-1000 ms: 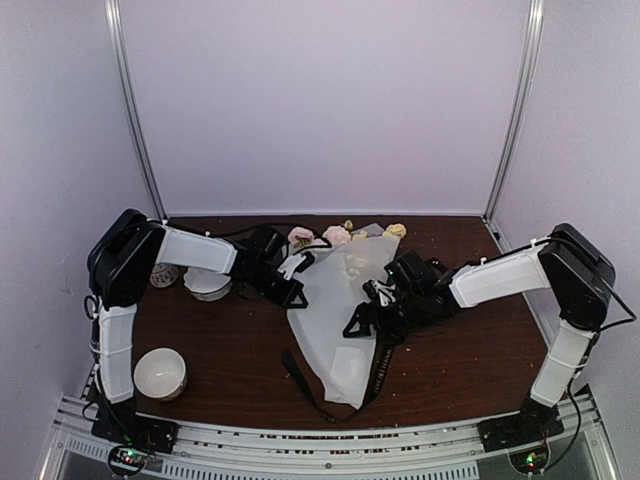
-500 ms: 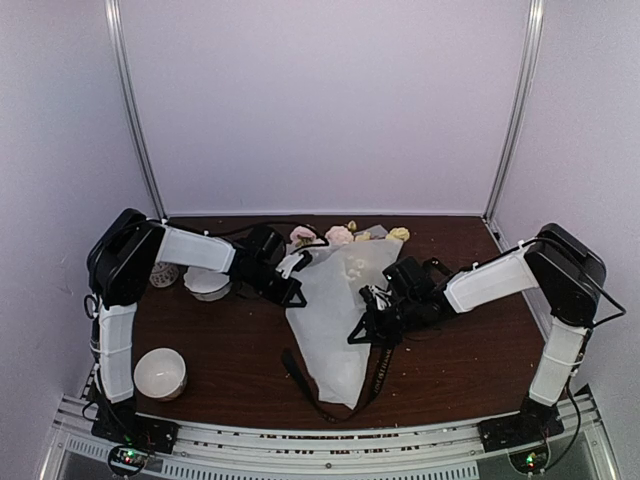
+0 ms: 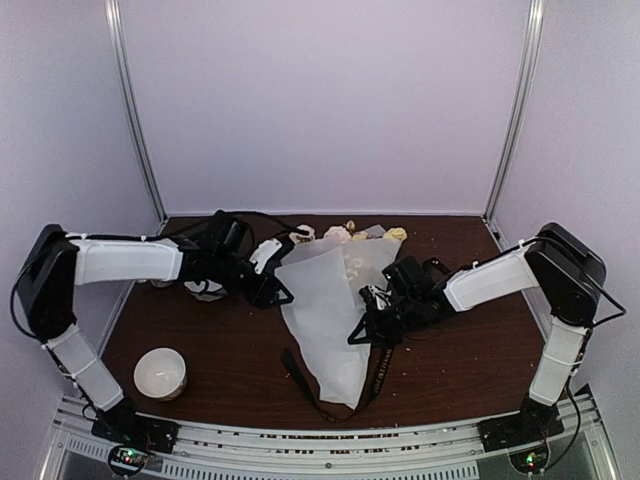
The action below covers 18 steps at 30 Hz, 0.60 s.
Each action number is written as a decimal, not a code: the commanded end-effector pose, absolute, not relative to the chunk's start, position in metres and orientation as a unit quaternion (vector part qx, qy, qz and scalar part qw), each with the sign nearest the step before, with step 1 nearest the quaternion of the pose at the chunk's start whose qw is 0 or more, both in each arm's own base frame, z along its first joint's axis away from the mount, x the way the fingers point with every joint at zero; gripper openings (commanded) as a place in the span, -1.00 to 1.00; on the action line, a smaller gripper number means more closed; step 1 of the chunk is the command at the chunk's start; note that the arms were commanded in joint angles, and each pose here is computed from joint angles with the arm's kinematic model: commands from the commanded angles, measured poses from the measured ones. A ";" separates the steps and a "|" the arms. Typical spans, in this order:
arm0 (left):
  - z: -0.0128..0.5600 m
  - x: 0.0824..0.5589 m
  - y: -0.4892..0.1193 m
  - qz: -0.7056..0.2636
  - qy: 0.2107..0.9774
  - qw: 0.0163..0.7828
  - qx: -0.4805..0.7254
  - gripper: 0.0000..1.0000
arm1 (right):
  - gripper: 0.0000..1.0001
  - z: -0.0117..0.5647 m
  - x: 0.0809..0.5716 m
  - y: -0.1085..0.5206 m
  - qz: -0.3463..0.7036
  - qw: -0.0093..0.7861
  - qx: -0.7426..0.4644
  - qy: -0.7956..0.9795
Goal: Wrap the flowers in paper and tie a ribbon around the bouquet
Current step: Pass from the left arm to the right
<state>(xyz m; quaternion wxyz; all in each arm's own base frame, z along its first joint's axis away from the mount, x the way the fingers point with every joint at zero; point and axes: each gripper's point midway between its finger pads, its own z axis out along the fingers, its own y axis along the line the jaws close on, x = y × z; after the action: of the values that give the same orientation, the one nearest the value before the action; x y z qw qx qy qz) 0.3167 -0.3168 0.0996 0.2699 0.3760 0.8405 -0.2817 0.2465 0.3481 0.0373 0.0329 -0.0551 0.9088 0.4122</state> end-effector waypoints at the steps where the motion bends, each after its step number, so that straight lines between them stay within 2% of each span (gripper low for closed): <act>1: 0.126 0.237 -0.341 -0.252 0.720 0.309 0.569 0.08 | -1.00 0.049 0.250 0.353 0.418 0.040 -0.067 0.905; 5: 0.094 0.154 -0.347 -0.241 0.613 0.263 0.705 0.08 | -1.00 0.052 0.253 0.355 0.420 0.046 -0.068 0.904; 8: 0.082 0.127 -0.349 -0.246 0.560 0.257 0.748 0.05 | -1.00 0.052 0.254 0.355 0.415 0.048 -0.074 0.905; 14: 0.063 0.107 -0.353 -0.197 0.500 0.231 0.811 0.02 | -1.00 0.046 0.256 0.355 0.406 0.047 -0.081 0.909; 18: 0.043 0.117 -0.366 -0.139 0.498 0.234 0.823 0.03 | -1.00 0.047 0.257 0.356 0.407 0.049 -0.084 0.908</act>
<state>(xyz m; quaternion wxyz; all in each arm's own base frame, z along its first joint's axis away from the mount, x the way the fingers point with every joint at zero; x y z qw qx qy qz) 0.1043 -0.3504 0.0546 0.2142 0.7955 0.5293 -0.2028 0.2499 0.3511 0.0432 0.0335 -0.0683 0.9105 0.4064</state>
